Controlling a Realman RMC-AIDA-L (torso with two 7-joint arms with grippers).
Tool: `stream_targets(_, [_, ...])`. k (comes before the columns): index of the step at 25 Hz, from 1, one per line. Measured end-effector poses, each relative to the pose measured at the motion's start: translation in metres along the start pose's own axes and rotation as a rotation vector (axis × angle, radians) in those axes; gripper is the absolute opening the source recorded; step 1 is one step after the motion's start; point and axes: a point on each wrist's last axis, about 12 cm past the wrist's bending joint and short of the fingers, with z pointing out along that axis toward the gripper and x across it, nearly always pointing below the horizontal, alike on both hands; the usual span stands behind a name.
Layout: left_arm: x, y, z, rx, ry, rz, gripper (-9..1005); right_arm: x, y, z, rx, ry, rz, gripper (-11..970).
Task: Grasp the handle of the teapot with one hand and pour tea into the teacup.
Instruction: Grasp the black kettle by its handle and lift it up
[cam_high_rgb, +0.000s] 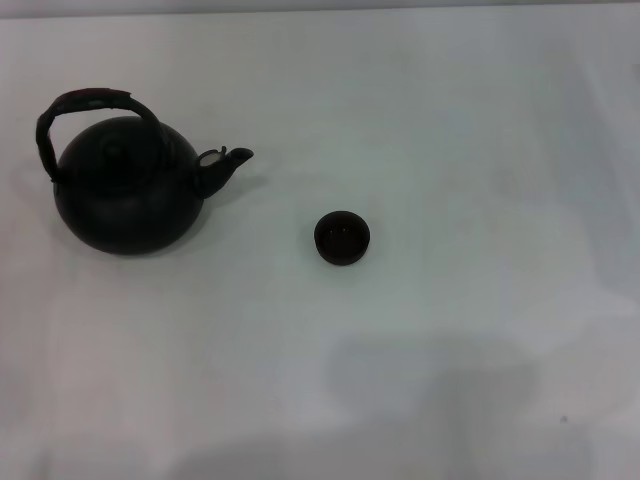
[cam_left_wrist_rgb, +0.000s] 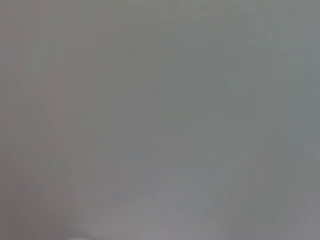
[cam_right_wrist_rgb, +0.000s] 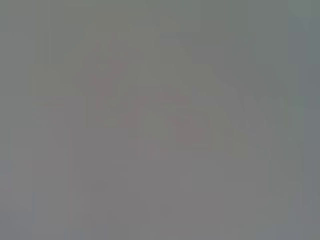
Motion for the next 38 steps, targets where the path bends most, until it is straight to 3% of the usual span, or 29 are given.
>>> stream_targets(4, [0.003,-0.002,-0.017,0.049,0.028,0.001,876,0.003,-0.005,0.0,0.028,0.026,0.044,844])
stream_targets(6, [0.006,-0.012,-0.022,0.133,0.058,0.006,876,0.004,-0.004,0.003,0.033,0.048,0.059,844])
stream_targets(14, [0.011,-0.038,-0.005,0.323,0.085,0.033,876,0.002,0.002,0.011,0.016,0.065,0.087,845])
stream_targets(23, [0.009,-0.05,0.018,0.378,0.069,0.056,875,0.004,-0.001,0.007,0.025,0.073,0.127,845])
stream_targets(38, [0.011,-0.057,0.043,0.369,0.093,0.072,875,0.004,-0.001,0.007,0.024,0.073,0.136,844])
